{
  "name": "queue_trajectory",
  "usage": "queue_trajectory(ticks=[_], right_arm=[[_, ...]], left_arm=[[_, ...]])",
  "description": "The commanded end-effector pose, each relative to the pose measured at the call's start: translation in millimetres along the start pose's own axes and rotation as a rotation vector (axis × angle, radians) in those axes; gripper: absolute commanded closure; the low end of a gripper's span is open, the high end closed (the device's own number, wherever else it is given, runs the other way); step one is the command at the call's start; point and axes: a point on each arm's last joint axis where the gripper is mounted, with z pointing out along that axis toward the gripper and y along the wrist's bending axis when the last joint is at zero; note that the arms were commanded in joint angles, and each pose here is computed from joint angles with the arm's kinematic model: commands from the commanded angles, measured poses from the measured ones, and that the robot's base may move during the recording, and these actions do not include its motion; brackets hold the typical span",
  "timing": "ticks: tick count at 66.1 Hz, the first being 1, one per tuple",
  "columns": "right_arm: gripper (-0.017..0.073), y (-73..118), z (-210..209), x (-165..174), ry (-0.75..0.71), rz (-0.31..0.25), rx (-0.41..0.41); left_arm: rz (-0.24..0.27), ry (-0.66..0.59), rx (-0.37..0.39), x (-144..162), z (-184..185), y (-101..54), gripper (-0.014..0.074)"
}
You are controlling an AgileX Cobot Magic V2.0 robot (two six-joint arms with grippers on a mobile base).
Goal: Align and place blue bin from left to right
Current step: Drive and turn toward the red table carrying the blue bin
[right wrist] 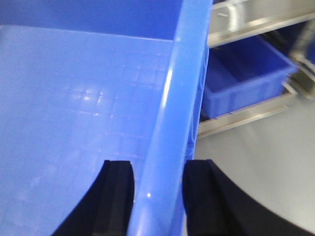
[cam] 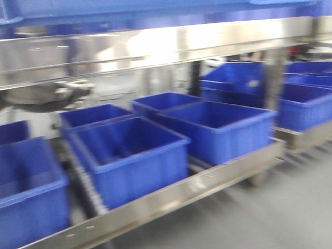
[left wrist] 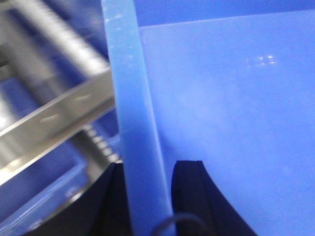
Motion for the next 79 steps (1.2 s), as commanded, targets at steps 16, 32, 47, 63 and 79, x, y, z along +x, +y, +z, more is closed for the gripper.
queue_trajectory(ticks=[16,32,47,63,79], right_arm=[[0.0629,-4.2,-9.0,-12.1,-0.122,0.014,0.017],[0.0629,-4.2,-9.0,-12.1,-0.122,0.014,0.017],[0.0629,-4.2,-9.0,-12.1,-0.122,0.014,0.017],[0.0629,-4.2,-9.0,-12.1,-0.122,0.014,0.017],[0.0629,-4.2,-9.0,-12.1,-0.122,0.014,0.017]], left_arm=[[-0.009,-0.110,0.073,-10.3,-18.8,-8.0,0.0705],[-0.009,-0.110,0.073,-10.3,-18.8,-8.0,0.0705],[-0.009,-0.110,0.073,-10.3,-18.8,-8.0,0.0705],[-0.004,-0.112,0.063,-10.4,-18.8,-7.0,0.0705],[-0.002,-0.112,0.059,-10.5,-18.8,-6.7,0.0705]])
